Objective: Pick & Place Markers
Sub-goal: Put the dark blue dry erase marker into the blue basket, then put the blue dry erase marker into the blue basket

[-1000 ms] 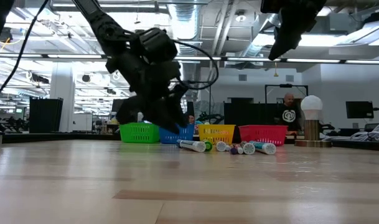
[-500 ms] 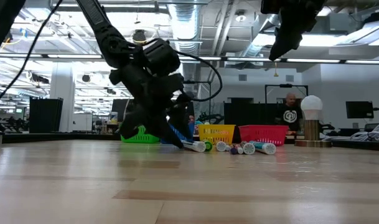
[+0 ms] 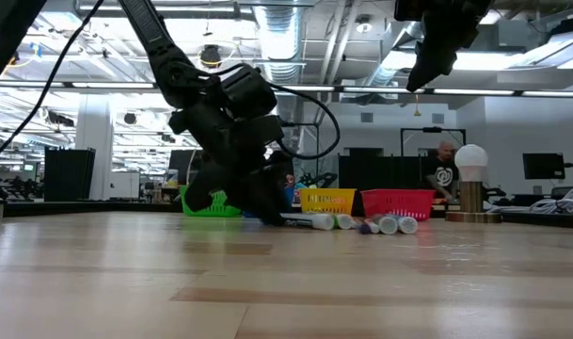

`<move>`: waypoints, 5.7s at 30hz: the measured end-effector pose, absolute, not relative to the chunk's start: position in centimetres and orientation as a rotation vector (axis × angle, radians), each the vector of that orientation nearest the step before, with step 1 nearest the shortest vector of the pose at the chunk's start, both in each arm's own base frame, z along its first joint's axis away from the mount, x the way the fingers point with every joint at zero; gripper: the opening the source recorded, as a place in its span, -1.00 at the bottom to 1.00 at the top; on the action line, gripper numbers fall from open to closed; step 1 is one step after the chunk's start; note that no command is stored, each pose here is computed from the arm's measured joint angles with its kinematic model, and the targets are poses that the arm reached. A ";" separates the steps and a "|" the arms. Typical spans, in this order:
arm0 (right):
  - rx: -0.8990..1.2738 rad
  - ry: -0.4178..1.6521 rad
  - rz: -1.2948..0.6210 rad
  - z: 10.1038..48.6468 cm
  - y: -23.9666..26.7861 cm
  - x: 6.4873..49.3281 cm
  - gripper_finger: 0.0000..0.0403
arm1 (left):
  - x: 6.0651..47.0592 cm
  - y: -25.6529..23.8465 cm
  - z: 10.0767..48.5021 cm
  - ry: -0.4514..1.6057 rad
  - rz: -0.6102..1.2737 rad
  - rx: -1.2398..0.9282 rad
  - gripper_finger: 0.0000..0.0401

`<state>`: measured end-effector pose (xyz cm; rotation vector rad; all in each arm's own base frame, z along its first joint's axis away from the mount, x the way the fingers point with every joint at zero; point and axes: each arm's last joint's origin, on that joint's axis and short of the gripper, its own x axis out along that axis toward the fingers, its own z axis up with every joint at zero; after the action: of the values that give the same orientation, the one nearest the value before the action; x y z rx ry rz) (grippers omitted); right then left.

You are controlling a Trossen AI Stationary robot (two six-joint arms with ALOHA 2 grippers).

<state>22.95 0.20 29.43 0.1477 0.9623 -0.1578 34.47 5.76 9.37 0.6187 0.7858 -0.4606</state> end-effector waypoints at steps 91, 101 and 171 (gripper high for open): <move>0.230 0.690 -0.289 31.0 -0.1 24.7 -0.39 | 26.5 13.3 21.1 0.241 0.641 -0.307 -0.62; 0.231 0.682 -0.308 31.0 -0.1 24.7 -0.39 | 26.5 14.8 20.5 0.140 0.732 -0.454 -0.62; 0.272 0.620 -0.330 31.4 -0.2 25.0 -0.39 | 33.0 6.4 18.4 0.346 0.001 0.349 -0.49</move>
<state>25.03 -0.18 31.45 0.2718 0.6196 -0.3298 33.01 6.41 18.36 0.3494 0.3456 0.0005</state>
